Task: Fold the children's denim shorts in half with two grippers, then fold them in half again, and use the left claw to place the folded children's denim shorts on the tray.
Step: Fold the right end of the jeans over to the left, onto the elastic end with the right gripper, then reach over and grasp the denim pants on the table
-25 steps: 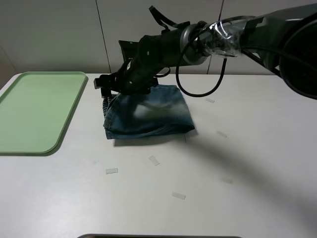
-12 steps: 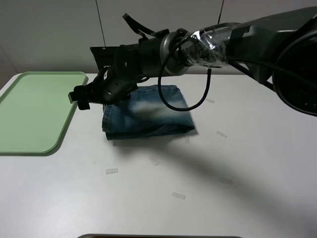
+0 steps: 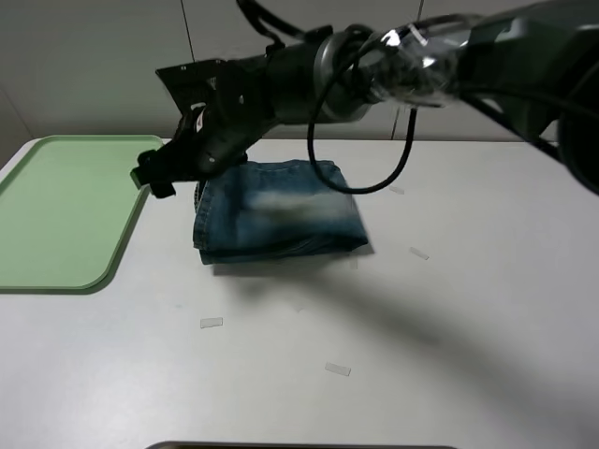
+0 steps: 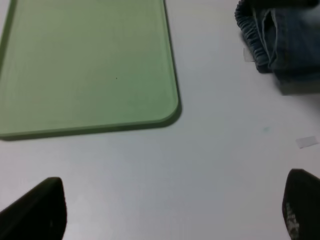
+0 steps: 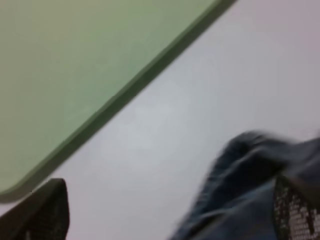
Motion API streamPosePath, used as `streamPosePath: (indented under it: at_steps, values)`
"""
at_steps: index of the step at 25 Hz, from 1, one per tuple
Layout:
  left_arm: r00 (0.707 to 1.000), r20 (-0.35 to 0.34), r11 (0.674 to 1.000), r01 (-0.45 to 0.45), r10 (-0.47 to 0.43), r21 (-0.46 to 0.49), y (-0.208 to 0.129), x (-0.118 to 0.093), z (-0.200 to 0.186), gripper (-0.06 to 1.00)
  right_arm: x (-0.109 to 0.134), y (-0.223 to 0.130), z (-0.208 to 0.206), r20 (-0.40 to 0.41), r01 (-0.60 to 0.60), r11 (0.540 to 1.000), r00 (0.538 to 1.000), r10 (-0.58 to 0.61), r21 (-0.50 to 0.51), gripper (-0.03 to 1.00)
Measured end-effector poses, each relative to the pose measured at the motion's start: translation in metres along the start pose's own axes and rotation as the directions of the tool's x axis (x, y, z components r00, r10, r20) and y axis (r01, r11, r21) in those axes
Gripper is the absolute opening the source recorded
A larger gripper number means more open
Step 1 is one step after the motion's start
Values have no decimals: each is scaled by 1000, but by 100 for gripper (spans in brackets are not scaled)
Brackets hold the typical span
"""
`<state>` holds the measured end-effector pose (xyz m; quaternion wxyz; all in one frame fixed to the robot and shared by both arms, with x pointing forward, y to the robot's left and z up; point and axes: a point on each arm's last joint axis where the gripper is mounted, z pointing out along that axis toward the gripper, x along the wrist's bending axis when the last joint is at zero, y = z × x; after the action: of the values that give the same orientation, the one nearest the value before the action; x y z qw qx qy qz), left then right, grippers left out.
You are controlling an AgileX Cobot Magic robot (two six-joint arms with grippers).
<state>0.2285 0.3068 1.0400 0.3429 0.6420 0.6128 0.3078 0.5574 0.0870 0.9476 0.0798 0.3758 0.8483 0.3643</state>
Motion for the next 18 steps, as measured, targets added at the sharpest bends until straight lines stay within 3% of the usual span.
streamPosePath:
  at_steps: [5,9,13,18]
  values:
    - [1000,0,1000,0,0,0,0,0,0,86,-37,30,-50,99,69,997,993,-65,-32,61]
    - [1000,0,1000,0,0,0,0,0,0,86,-70,39,-89,190,78,996,978,-83,30,61]
    - [1000,0,1000,0,0,0,0,0,0,86,-100,33,-123,271,57,995,959,-79,87,61]
    - [1000,0,1000,0,0,0,0,0,0,86,-141,7,-178,362,-25,997,932,-5,78,61]
